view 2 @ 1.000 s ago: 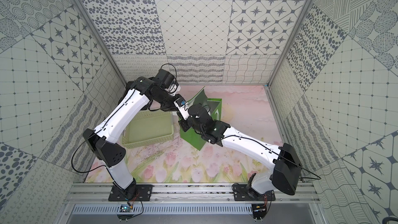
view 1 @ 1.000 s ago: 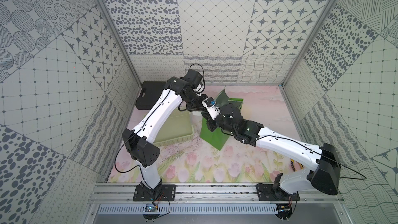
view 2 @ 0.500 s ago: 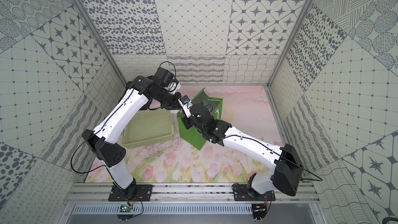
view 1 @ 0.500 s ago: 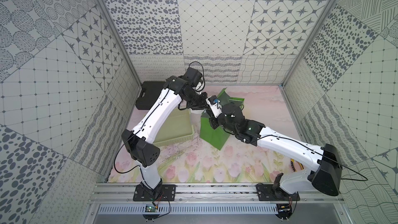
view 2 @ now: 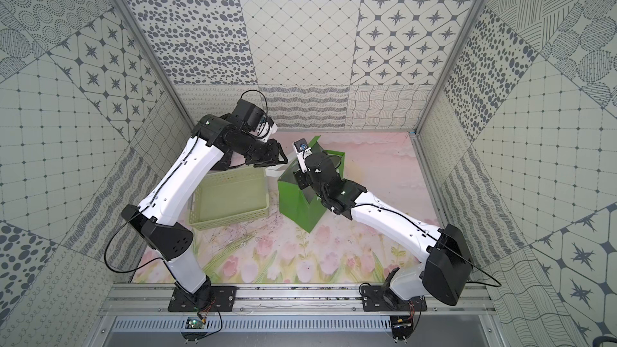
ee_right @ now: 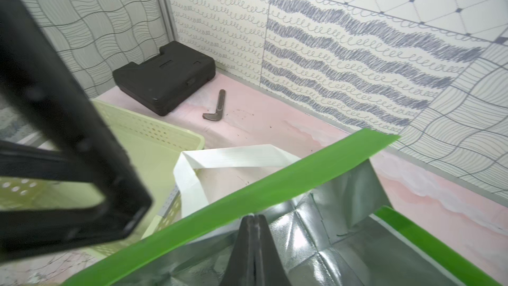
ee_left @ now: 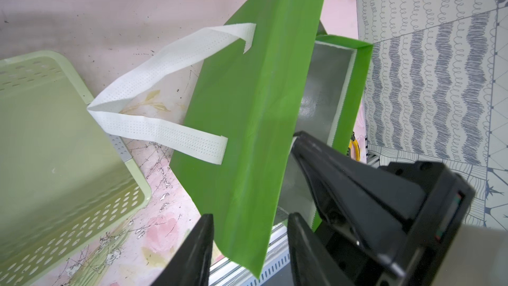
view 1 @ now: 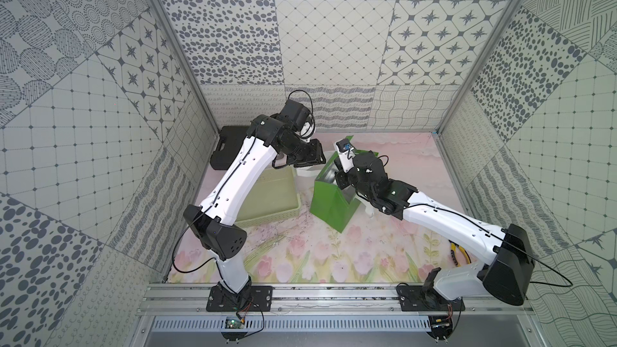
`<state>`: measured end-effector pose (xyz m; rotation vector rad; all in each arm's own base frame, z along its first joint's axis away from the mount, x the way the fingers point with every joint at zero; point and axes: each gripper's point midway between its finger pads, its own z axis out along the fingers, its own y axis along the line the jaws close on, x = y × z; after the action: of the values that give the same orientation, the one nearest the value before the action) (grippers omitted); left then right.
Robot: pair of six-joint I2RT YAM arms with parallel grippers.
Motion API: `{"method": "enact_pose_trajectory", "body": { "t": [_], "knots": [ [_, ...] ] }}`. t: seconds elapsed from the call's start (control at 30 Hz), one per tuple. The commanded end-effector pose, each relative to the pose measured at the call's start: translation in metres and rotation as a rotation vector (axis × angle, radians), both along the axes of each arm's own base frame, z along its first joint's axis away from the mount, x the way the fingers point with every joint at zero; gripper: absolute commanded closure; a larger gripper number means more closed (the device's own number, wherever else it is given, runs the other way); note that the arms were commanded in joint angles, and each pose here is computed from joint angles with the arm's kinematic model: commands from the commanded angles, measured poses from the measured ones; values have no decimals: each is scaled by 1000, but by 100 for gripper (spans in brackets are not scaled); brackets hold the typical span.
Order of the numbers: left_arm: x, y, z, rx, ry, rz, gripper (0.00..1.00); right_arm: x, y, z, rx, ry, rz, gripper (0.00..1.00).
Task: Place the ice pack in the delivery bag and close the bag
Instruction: Tear off the adhesive seal from the delivery bag, then place the adhesive seal at the center of the board.
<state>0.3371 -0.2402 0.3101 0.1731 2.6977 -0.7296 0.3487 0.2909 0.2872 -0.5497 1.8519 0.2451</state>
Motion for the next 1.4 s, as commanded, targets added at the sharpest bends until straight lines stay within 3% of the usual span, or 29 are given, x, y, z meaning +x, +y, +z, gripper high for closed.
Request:
{"method": "enact_pose_trajectory", "body": {
  "t": [0.0,0.43,0.63,0.83,1.1,1.37],
  "knots": [
    [-10,7,8,12,-13,-21,50,16,-23,25,-3,-72,-87,100],
    [-17,4,8,-17,-19,-51,48,110,-124,47,-59,-111,-403,100],
    [-20,5,9,-18,-20,-53,48,140,-166,41,-93,-104,-519,100],
    [-20,6,9,-17,-28,-58,48,163,-239,35,-92,-66,-725,100],
    [-21,7,9,-9,-33,-57,48,166,-311,27,-62,6,-907,100],
    [-19,9,8,-2,-50,-47,48,129,-318,-19,-24,118,-928,100]
  ]
}}
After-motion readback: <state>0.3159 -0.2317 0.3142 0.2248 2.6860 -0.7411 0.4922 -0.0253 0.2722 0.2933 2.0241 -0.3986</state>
